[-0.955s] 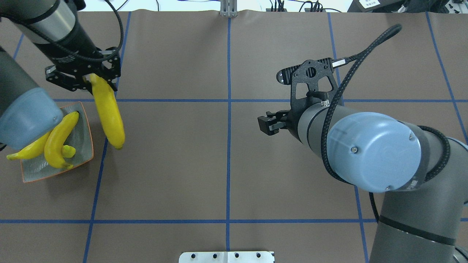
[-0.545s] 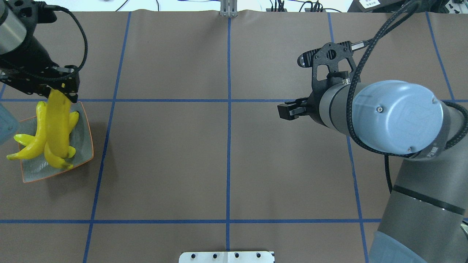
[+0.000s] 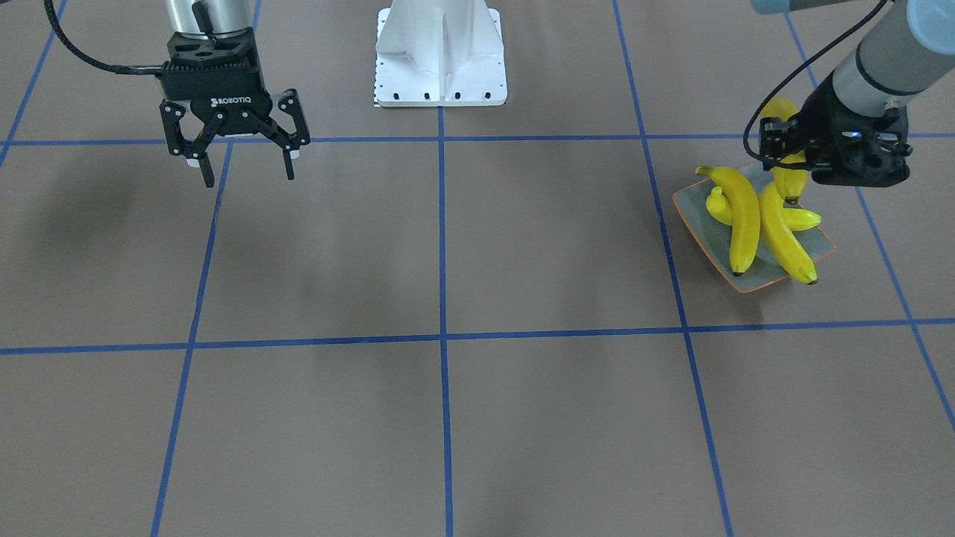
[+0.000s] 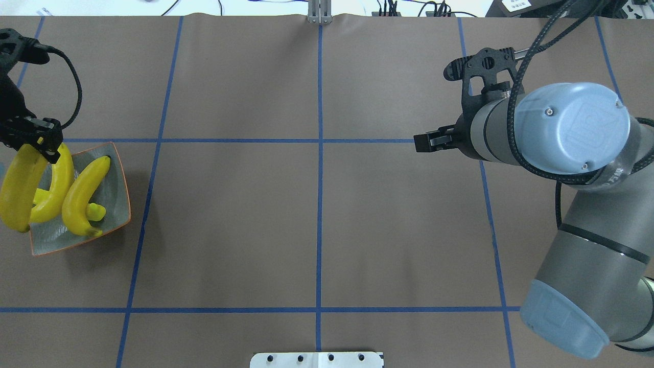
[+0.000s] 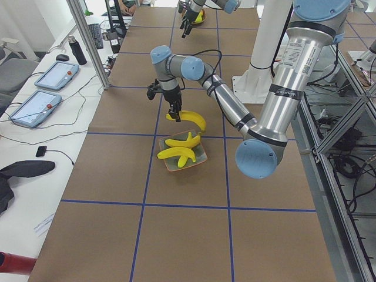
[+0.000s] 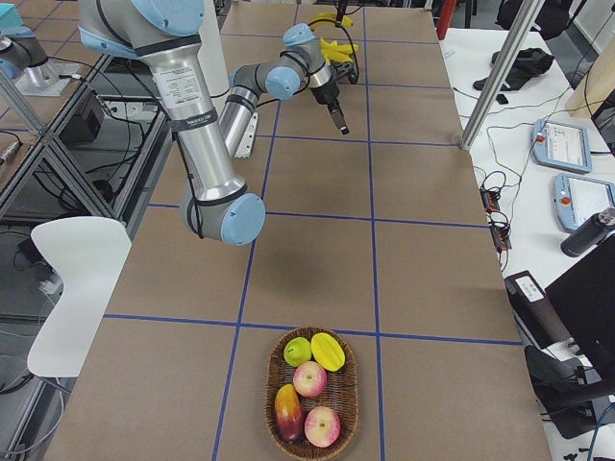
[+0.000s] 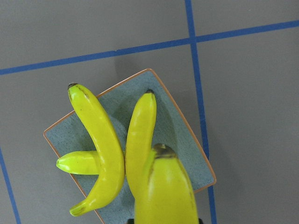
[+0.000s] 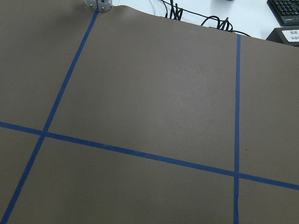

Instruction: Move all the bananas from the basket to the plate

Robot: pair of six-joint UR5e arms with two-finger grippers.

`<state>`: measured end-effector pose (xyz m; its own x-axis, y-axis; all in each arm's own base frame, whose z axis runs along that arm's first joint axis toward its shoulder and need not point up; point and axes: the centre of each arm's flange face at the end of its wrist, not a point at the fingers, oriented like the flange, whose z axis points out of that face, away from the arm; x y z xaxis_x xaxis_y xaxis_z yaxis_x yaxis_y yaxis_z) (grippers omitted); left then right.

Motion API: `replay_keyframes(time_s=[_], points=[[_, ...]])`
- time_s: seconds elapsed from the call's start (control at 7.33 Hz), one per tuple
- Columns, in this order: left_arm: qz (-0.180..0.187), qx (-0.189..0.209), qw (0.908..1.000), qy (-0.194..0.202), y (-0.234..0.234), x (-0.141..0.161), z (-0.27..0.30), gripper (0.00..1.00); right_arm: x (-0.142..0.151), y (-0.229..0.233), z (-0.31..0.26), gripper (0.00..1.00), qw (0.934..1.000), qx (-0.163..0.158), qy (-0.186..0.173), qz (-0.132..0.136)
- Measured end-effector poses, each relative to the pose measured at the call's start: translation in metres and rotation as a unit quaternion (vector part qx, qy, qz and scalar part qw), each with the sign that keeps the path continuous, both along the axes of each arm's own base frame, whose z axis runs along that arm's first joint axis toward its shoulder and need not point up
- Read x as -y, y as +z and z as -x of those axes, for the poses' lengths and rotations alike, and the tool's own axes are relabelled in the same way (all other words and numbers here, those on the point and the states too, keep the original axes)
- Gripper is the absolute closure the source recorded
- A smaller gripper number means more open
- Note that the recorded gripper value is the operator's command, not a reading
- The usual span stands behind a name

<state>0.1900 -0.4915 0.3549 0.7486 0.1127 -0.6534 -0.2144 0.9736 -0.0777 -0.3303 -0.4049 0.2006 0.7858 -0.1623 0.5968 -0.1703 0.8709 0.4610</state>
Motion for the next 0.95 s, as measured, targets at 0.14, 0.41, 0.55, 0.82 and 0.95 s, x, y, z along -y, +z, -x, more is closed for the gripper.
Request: replay_keyframes(time_s=[0.14,0.41,0.55,0.82,0.95], points=[[0.031,-0.007,0.9995,0.004,0.016,0.009,-0.009,1.00,0.007,0.004,-0.004,0.00,0.9999,0.004,-0.005,0.016],[0.068,-0.005,0.9977,0.007,0.044,0.024,-0.020,1.00,0.022,0.014,-0.013,0.00,0.9988,0.011,-0.011,0.046],[0.072,-0.003,0.9974,0.012,0.054,0.029,-0.023,1.00,0.025,0.016,-0.014,0.00,0.9985,0.011,-0.011,0.052],[0.068,-0.004,0.9973,0.027,0.076,0.040,-0.029,1.00,0.029,0.017,-0.017,0.00,0.9984,0.012,-0.009,0.055],[0.064,-0.006,0.9975,0.029,0.088,0.047,-0.033,1.00,0.030,0.018,-0.018,0.00,0.9984,0.011,-0.008,0.056]])
